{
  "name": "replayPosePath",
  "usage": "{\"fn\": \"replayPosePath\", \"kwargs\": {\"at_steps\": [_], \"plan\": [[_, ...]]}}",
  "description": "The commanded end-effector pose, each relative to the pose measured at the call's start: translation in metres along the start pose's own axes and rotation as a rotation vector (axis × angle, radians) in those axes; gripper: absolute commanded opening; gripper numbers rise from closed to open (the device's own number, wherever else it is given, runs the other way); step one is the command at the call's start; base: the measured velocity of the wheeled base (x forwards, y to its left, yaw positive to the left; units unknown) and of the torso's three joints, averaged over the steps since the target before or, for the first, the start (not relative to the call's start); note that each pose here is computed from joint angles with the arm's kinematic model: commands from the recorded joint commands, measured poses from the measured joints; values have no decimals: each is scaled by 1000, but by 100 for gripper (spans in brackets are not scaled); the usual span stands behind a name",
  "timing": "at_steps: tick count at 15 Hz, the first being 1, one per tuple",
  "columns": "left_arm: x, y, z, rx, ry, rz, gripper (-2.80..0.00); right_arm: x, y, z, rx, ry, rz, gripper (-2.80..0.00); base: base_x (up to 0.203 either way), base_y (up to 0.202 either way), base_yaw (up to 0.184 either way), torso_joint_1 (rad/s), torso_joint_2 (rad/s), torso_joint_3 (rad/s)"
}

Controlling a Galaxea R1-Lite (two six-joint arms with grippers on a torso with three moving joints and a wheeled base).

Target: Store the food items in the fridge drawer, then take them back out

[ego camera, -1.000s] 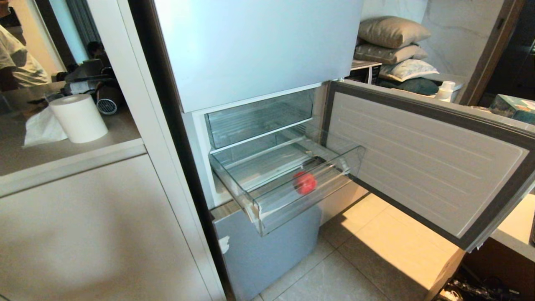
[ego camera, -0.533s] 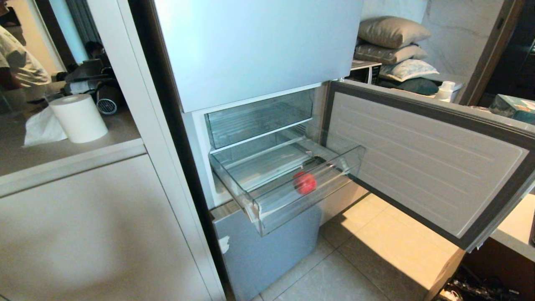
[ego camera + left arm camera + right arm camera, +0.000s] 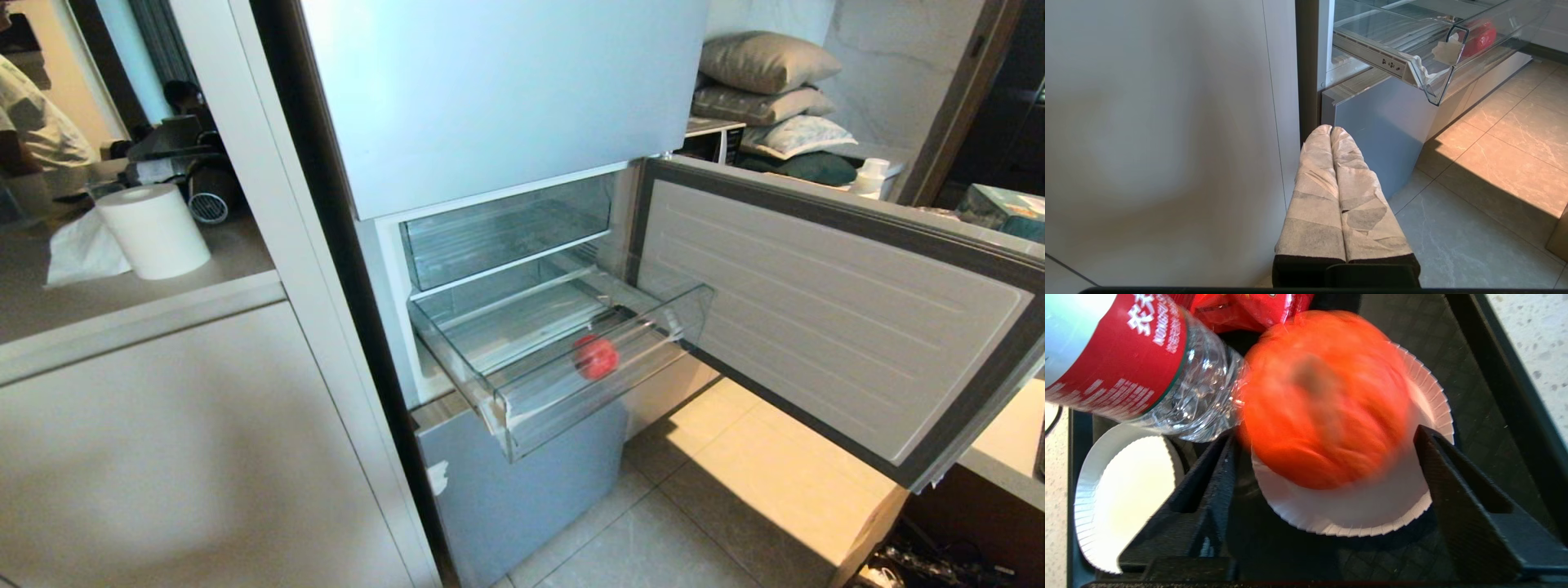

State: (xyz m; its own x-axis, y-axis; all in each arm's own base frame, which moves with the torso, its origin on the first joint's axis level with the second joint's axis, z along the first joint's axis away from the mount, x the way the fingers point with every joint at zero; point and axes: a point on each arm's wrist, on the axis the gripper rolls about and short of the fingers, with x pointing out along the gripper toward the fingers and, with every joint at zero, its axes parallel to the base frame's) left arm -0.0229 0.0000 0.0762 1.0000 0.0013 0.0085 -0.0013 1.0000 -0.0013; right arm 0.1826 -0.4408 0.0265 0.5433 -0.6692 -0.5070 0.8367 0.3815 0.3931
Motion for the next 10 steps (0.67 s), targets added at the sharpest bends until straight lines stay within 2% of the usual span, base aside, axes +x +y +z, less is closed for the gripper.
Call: {"fn": "replayPosePath", "kwargs": {"at_steps": [1, 5, 10], "plan": [[0, 0, 0, 0, 2, 0, -280, 0, 0, 1, 1, -4, 2, 0, 0, 0, 0, 0, 0, 0], [0, 0, 0, 0, 2, 0, -280, -14, 6, 16, -6, -41, 9, 0, 0, 0, 0, 0, 0, 0], [0, 0, 0, 0, 2, 0, -280, -76, 21, 42, 2, -54, -7, 0, 0, 0, 0, 0, 0, 0]]}}
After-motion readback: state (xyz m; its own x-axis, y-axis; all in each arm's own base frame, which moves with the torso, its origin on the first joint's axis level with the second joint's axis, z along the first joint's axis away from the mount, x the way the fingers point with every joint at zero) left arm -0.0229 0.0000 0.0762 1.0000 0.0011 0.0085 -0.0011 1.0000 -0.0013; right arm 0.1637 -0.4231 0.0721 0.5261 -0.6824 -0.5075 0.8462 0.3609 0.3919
